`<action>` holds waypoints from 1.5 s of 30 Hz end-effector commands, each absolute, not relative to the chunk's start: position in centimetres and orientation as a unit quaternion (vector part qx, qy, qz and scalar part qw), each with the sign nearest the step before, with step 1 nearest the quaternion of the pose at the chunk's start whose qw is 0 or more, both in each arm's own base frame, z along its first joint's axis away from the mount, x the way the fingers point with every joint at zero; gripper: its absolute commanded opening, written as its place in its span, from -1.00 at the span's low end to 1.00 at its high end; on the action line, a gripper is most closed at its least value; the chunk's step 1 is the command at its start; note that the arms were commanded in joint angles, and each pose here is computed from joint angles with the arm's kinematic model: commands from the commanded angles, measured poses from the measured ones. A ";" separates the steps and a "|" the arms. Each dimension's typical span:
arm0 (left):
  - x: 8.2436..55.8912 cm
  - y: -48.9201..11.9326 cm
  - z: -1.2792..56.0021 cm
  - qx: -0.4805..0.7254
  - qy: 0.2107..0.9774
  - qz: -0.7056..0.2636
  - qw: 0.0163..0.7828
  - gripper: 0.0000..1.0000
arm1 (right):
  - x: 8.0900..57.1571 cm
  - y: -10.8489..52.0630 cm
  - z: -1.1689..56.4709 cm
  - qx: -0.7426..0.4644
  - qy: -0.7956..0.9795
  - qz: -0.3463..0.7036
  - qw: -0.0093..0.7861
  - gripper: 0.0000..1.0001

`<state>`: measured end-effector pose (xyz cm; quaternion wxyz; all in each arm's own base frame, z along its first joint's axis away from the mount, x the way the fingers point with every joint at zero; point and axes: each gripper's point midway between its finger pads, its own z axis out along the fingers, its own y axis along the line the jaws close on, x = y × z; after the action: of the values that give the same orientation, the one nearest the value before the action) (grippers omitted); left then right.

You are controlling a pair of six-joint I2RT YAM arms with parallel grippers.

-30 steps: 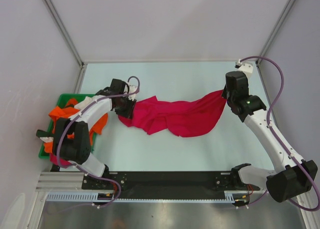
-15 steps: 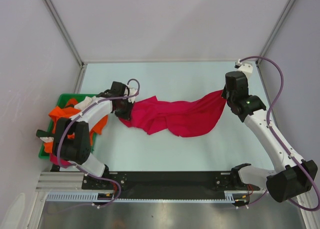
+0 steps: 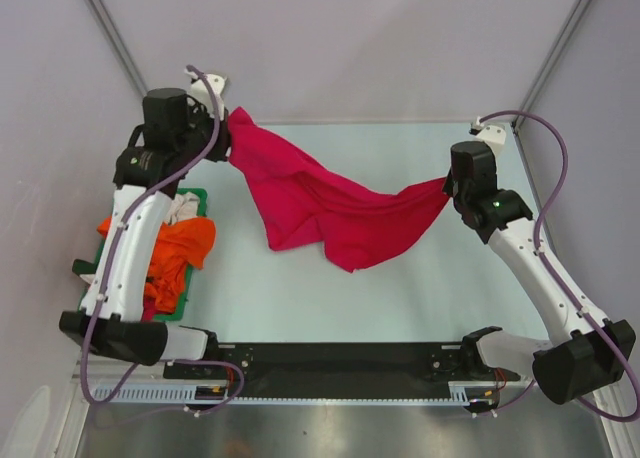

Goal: Fold and stack the t-shirts
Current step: Flatten out the tshirt

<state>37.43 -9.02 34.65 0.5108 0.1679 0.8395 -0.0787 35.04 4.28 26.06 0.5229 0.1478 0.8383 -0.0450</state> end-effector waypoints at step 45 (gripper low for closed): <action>27.9 -9.1 29.7 0.201 0.808 -0.120 0.540 -1.00 | 34.7 5.7 36.7 0.098 0.758 -0.040 0.644 -1.00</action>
<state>23.76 -9.30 35.51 0.5803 0.2222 0.7715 -0.1367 31.16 4.06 41.62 0.6744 0.1008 0.7292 -0.0575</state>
